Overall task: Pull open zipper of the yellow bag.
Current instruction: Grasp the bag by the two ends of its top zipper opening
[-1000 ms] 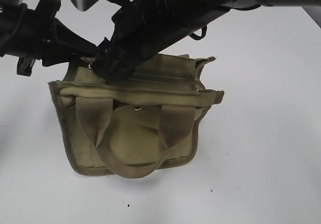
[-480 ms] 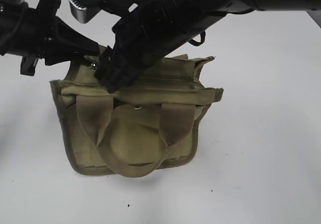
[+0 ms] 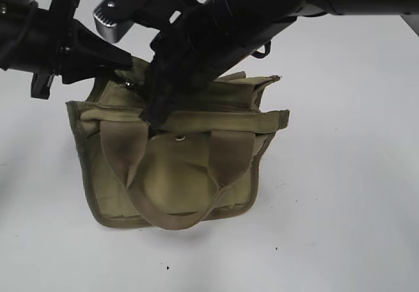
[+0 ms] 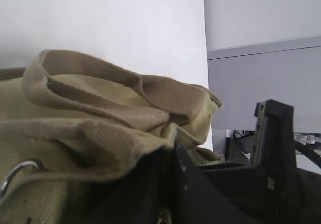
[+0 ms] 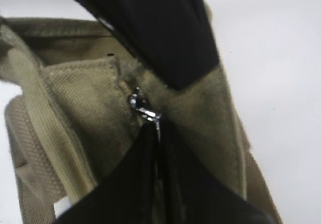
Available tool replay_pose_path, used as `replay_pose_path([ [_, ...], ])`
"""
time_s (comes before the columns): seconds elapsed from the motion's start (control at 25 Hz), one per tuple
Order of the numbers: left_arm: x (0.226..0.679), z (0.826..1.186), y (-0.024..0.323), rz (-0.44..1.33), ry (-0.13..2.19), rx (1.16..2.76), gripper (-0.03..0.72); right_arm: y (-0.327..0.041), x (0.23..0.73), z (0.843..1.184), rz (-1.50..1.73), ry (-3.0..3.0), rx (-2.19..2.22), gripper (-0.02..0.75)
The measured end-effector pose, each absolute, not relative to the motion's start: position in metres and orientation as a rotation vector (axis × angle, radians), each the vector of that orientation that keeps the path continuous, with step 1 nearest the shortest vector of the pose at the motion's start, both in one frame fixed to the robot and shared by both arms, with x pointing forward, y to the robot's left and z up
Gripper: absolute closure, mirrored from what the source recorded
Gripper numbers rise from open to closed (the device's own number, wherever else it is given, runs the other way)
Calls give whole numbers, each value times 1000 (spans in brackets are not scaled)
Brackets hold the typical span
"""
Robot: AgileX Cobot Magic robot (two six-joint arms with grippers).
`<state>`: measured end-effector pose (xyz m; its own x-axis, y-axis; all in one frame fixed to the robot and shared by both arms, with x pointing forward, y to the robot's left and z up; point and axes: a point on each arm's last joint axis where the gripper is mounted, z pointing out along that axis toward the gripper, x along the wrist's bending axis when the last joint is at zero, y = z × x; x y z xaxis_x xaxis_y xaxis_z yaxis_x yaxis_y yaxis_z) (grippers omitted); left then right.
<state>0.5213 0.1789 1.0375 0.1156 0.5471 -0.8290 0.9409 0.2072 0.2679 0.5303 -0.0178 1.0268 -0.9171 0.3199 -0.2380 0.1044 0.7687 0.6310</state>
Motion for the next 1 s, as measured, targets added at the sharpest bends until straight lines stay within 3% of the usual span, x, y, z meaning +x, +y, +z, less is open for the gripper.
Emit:
replay_pose_path([
  [0.08, 521, 1038, 179, -534, 1551, 1454, 675, -18, 530, 1026, 902, 2645, 325, 736],
  [0.44, 520, 1038, 177, -558, 1539, 1445, 675, -36, 530, 1028, 814, 2742, 362, 736],
  [1.0, 520, 1039, 177, -567, 1535, 1439, 676, -154, 562, 1027, 520, 2914, 1087, 736],
])
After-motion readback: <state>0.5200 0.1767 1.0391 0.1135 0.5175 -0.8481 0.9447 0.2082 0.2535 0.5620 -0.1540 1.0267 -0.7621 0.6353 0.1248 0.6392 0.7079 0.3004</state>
